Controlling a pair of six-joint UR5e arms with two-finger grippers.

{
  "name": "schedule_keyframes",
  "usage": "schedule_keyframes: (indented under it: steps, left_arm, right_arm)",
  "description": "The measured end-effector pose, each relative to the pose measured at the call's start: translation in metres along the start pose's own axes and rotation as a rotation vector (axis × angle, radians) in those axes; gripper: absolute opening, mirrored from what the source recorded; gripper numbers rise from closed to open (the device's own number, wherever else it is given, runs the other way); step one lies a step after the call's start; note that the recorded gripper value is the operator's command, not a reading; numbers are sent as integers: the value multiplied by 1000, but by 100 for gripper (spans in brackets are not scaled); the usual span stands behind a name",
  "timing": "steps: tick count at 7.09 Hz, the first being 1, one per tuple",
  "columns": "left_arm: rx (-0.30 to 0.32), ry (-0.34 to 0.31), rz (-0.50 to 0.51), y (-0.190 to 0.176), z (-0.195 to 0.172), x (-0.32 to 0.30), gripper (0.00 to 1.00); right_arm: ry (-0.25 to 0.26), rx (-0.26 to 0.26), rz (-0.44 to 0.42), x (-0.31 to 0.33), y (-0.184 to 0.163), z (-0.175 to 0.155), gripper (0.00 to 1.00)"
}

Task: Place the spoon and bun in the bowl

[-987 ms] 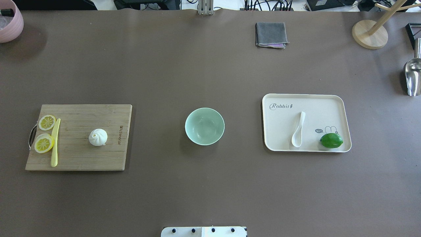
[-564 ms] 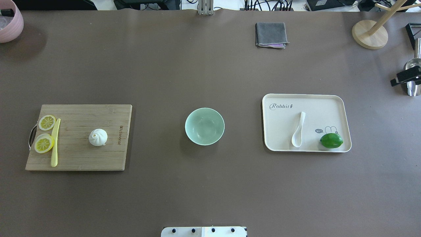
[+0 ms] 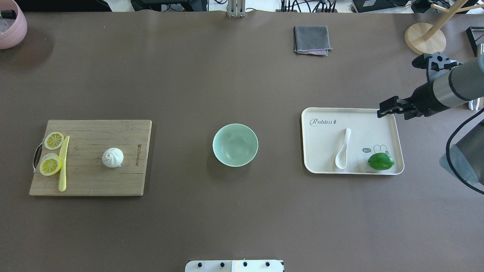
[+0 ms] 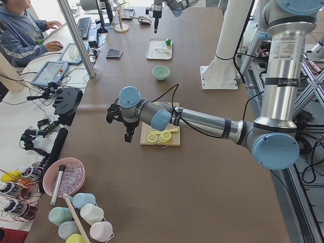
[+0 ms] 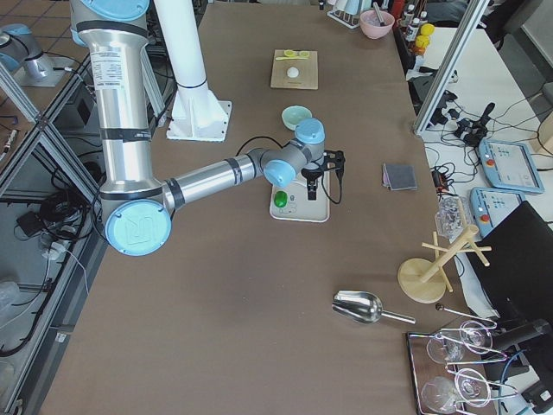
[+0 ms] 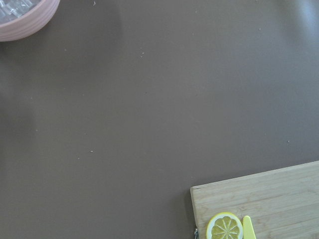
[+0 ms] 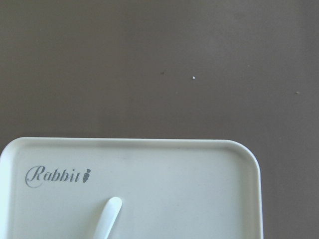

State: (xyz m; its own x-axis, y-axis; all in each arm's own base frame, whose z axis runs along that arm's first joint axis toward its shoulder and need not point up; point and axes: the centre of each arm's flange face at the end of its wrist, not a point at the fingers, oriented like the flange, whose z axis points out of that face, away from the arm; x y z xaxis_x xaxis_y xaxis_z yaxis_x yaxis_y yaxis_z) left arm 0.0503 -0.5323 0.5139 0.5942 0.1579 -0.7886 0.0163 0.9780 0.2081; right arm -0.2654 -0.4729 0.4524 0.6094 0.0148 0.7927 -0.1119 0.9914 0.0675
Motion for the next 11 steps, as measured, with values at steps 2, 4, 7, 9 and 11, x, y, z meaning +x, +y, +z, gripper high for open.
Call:
schedule_keyframes:
  steps: [2, 4, 7, 9, 11]
  left_arm:
    - [-9, -20, 9, -8, 15, 18, 98]
    - [-6, -24, 4, -10, 16, 24, 98]
    - [-3, -24, 4, -9, 15, 26, 98]
    - [0, -23, -5, -9, 13, 28, 98]
    - [-3, -24, -30, -12, 19, 39, 98]
  right_arm:
    - [14, -28, 28, -48, 31, 40, 84]
    - [33, -34, 88, -83, 45, 76, 69]
    - [57, -41, 116, -86, 47, 95, 42]
    - [64, -44, 123, -82, 47, 97, 0]
    - [56, -44, 123, -85, 46, 94, 0]
